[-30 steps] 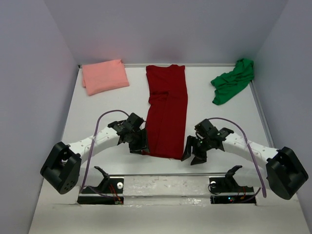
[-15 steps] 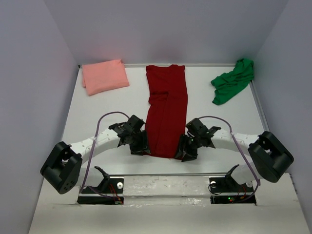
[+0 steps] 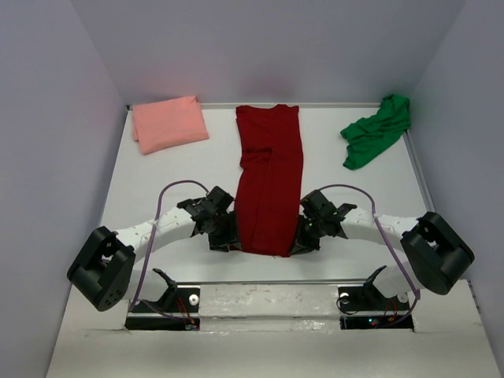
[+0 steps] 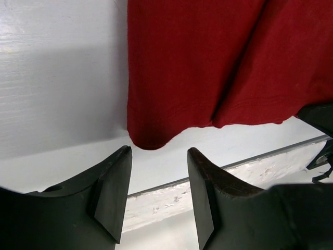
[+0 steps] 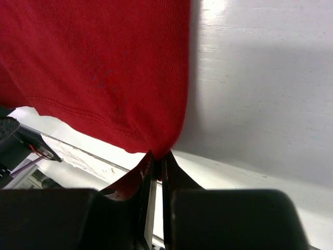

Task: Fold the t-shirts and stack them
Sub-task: Fold the tshirt

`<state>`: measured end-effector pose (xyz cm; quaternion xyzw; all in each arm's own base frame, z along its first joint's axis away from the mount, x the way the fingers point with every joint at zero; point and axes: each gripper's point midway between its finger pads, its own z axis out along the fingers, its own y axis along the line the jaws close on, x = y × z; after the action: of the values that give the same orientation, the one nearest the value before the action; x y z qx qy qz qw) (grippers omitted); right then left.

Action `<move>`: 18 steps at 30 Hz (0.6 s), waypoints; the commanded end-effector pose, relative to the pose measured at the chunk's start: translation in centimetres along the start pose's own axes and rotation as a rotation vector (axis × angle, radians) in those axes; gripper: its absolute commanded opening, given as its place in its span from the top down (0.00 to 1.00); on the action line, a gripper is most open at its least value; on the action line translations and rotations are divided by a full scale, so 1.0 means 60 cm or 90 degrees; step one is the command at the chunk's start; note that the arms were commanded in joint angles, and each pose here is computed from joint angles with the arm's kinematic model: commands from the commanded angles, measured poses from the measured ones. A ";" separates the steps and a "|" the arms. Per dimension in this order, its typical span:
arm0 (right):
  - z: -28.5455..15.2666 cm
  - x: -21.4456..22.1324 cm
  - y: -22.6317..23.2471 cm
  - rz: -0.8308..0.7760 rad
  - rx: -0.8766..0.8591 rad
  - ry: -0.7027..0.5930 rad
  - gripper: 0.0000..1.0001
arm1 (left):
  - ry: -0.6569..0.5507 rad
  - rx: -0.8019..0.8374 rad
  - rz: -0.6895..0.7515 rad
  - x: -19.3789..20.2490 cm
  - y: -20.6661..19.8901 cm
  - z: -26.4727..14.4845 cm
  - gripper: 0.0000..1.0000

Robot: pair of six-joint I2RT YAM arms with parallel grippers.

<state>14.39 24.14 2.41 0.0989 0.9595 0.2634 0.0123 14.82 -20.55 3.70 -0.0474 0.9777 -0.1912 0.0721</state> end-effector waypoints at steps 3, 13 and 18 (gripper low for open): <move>-0.009 -0.018 0.019 -0.020 -0.004 -0.030 0.95 | 0.003 -0.025 0.015 0.004 0.011 -0.007 0.43; -0.005 -0.018 0.018 -0.021 0.001 -0.023 0.97 | 0.004 -0.025 0.017 0.000 0.014 0.020 0.38; -0.004 -0.019 0.019 -0.022 0.002 -0.022 0.97 | -0.001 -0.016 0.014 -0.013 0.001 0.038 0.38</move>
<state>14.65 24.12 2.54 0.0952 0.9612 0.2586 0.0160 15.05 -20.47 1.96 -0.0459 0.9823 -0.1714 0.0599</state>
